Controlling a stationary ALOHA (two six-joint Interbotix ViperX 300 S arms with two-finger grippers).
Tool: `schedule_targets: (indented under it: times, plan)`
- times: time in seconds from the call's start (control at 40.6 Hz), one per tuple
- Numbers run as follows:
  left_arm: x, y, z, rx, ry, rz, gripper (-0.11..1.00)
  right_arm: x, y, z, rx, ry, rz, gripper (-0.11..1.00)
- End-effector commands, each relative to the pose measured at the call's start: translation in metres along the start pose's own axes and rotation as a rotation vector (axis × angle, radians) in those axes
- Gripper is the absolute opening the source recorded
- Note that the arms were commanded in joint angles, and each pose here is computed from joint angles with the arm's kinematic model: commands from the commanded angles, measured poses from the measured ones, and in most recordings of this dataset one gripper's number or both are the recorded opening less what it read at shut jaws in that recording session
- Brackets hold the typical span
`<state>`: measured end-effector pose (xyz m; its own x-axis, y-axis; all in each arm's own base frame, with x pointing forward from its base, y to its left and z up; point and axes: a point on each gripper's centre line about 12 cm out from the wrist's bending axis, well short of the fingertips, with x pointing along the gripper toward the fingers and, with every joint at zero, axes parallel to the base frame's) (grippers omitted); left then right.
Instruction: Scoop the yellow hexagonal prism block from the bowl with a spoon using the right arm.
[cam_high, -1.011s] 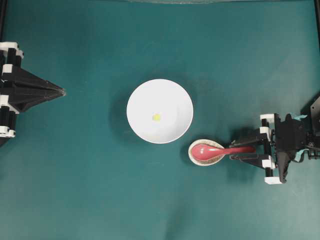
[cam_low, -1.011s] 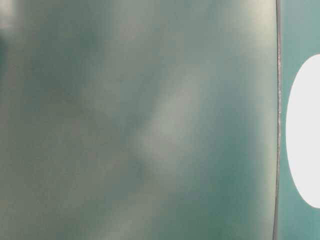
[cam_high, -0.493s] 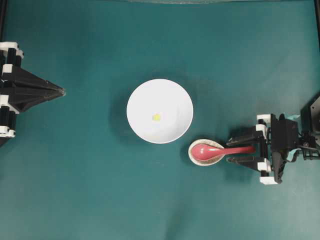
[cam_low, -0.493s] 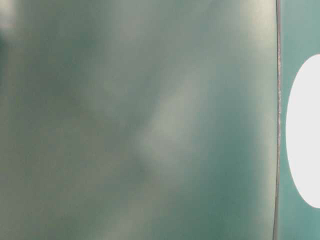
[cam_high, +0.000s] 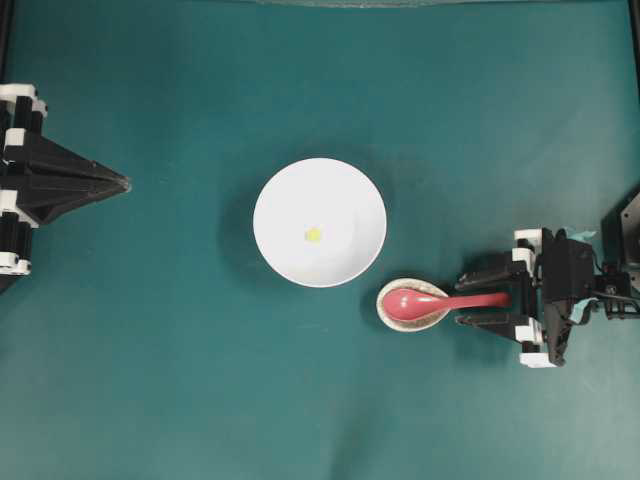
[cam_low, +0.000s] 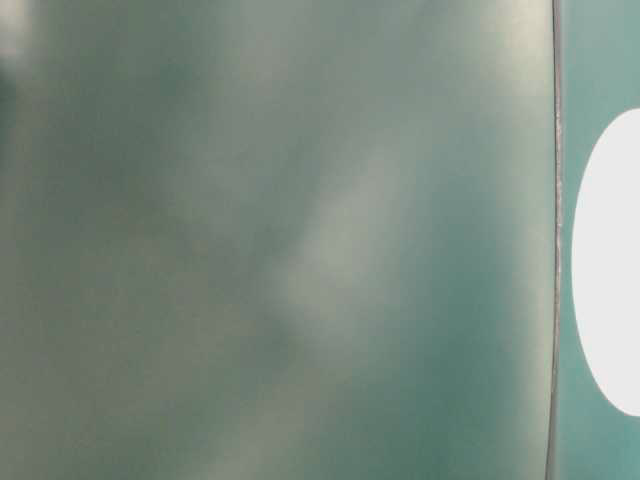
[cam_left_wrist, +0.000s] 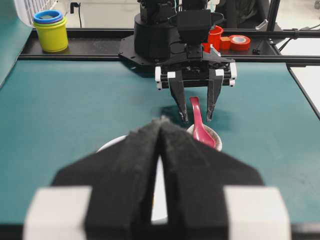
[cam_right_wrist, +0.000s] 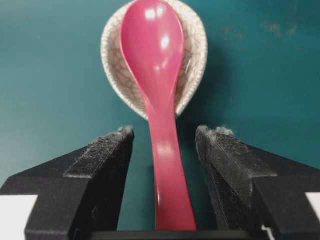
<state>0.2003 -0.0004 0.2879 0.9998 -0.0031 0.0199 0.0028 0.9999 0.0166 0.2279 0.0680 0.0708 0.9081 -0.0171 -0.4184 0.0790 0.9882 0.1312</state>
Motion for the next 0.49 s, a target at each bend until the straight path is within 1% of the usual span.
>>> schedule_targets:
  times: [0.0,0.345,0.468]
  plan:
    - [0.0026,-0.0002,0.0107,0.003,-0.031,-0.002,0.0,0.0016,0.0014,0.0032,0.003,-0.017,0.002,0.58]
    - [0.0029,-0.0002,0.0104,0.003,-0.029,-0.002,0.0,0.0012,0.0015,0.0063,0.002,-0.045,0.005,0.5]
    - [0.0029,-0.0002,0.0104,0.003,-0.029,-0.002,0.0,0.0012,0.0015,0.0063,0.002,-0.045,0.005,0.49]
